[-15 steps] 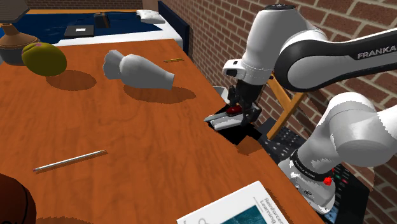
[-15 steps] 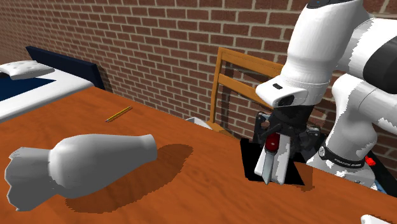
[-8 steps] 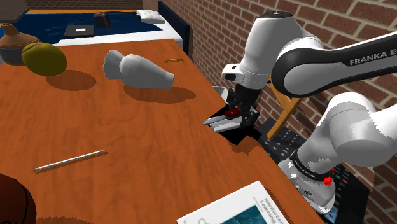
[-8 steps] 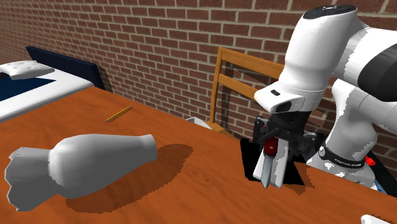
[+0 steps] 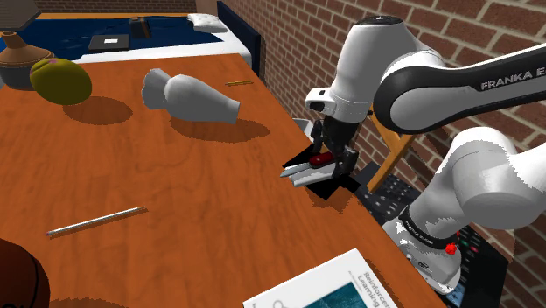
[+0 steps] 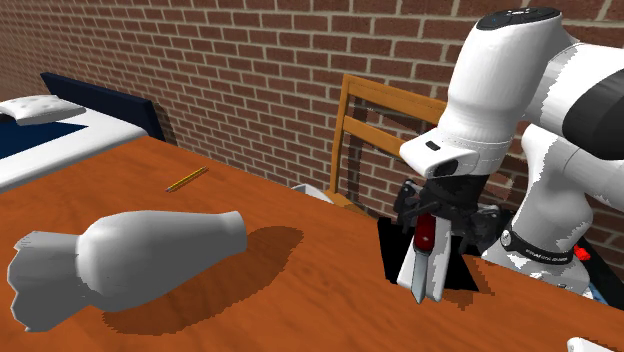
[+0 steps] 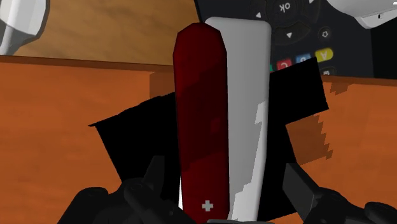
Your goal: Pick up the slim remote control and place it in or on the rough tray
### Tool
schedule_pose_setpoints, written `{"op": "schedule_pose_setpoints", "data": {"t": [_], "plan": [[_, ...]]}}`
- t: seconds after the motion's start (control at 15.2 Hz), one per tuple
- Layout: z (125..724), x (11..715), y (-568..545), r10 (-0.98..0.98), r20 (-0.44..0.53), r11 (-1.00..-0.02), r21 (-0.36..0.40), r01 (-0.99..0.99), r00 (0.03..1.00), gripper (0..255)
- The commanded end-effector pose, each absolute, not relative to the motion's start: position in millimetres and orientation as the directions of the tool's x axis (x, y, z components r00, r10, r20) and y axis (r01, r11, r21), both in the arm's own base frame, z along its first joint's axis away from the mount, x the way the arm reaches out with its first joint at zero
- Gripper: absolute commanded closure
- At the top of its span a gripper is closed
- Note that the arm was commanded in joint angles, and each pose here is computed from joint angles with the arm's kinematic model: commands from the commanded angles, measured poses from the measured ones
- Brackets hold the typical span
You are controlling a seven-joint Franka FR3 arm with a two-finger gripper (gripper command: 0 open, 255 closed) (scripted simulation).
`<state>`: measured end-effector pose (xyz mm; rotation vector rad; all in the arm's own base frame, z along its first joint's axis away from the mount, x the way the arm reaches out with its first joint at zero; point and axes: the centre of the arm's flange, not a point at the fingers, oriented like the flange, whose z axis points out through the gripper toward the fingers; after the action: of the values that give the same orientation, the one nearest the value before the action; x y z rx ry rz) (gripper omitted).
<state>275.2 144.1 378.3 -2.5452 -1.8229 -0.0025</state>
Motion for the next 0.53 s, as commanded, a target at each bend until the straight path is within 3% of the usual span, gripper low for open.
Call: {"op": "schedule_pose_setpoints", "data": {"t": [0.0,0.2,0.46], "plan": [[392,275,144,0.947,0.008,-0.322,-0.008,0.947,0.322,0],[428,275,144,0.947,0.008,-0.322,-0.008,0.947,0.322,0],[428,275,144,0.947,0.008,-0.322,-0.008,0.947,0.322,0]]}}
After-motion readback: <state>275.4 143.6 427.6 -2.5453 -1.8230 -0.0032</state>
